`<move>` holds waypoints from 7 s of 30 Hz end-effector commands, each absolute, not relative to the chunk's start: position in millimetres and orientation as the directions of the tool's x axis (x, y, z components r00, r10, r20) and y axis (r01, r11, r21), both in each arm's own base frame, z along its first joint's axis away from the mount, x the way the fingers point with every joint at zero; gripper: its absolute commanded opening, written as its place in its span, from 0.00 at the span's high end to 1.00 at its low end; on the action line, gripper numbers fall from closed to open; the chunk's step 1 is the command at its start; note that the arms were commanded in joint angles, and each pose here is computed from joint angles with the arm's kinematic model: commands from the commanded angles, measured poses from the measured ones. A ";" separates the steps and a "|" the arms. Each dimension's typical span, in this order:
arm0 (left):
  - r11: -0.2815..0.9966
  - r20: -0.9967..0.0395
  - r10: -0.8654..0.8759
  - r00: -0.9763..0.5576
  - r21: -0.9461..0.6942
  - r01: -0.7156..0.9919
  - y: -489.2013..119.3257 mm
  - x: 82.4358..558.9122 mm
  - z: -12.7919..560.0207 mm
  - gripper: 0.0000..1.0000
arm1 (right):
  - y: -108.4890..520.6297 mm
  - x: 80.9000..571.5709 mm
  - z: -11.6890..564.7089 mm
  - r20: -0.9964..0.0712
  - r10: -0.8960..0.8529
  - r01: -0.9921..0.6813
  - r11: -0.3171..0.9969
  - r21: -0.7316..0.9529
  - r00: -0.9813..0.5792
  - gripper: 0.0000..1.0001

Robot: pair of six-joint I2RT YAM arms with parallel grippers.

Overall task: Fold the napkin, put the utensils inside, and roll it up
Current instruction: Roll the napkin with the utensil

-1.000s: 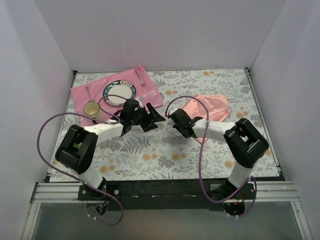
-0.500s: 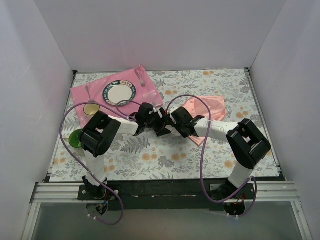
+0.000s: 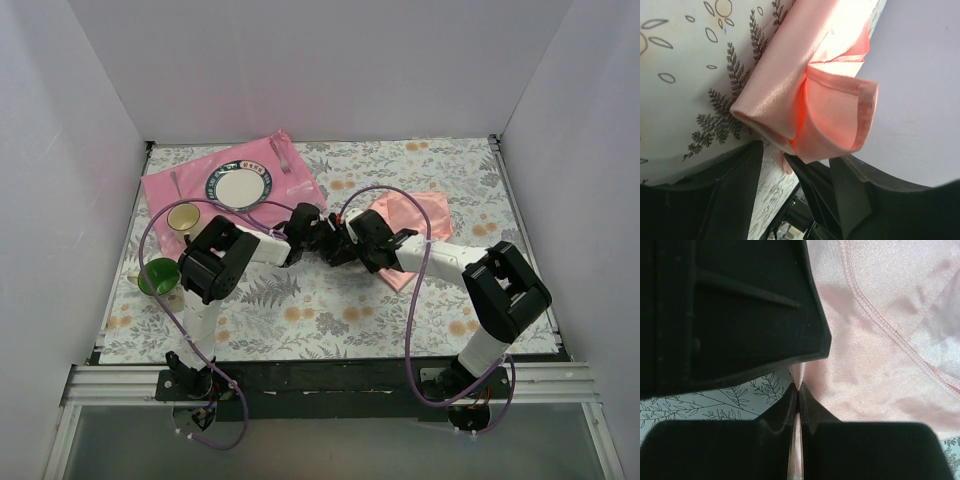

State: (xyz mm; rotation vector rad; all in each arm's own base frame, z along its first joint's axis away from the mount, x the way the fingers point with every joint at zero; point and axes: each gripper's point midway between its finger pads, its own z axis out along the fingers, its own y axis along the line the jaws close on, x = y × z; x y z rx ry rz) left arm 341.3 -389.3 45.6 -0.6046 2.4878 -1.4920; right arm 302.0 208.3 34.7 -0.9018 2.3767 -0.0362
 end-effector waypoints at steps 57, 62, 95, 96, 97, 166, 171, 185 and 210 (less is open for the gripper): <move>0.490 0.007 -0.443 -0.897 -0.835 -0.249 -372.4 360.6 52.4 0.68 | 192.1 308.2 -0.8 -0.455 -0.822 -0.602 0.564 -0.565 -0.343 0.82; 0.521 -0.055 -0.453 -0.890 -0.826 -0.214 -360.0 366.3 60.7 0.54 | 205.8 301.9 -3.7 -0.469 -0.797 -0.682 0.585 -0.438 -0.382 0.90; 0.595 -0.238 -0.386 -0.891 -0.803 -0.044 -342.9 335.2 87.2 0.40 | 216.8 292.8 -10.7 -0.393 -0.338 -0.513 0.659 0.550 -0.855 0.99; 0.601 -0.232 -0.390 -0.891 -0.797 -0.056 -343.2 337.2 82.6 0.38 | 216.2 294.4 -10.6 -0.395 -0.339 -0.515 0.663 0.544 -0.854 0.99; 0.596 -0.224 -0.400 -0.888 -0.800 -0.066 -344.9 340.0 83.5 0.36 | 215.5 294.5 -10.9 -0.395 -0.339 -0.515 0.666 0.540 -0.854 0.99; 0.607 -0.233 -0.430 -0.872 -0.790 -0.088 -326.4 374.0 82.3 0.38 | 234.2 318.3 66.0 -0.650 -0.512 -0.642 0.765 -0.046 -0.562 0.41; 0.587 -0.231 -0.441 -0.867 -0.805 -0.085 -333.7 383.3 82.8 0.51 | 232.3 318.8 70.3 -0.667 -0.491 -0.627 0.778 -0.046 -0.560 0.42; 0.562 -0.238 -0.435 -0.868 -0.825 -0.056 -328.6 369.1 108.2 0.46 | 224.3 344.5 61.5 -0.655 -0.523 -0.597 0.791 -0.134 -0.546 0.45; 0.592 -0.232 -0.514 -0.826 -0.792 -0.146 -302.9 382.9 111.3 0.42 | 243.2 311.7 70.6 -0.657 -0.584 -0.641 0.742 -0.195 -0.476 0.05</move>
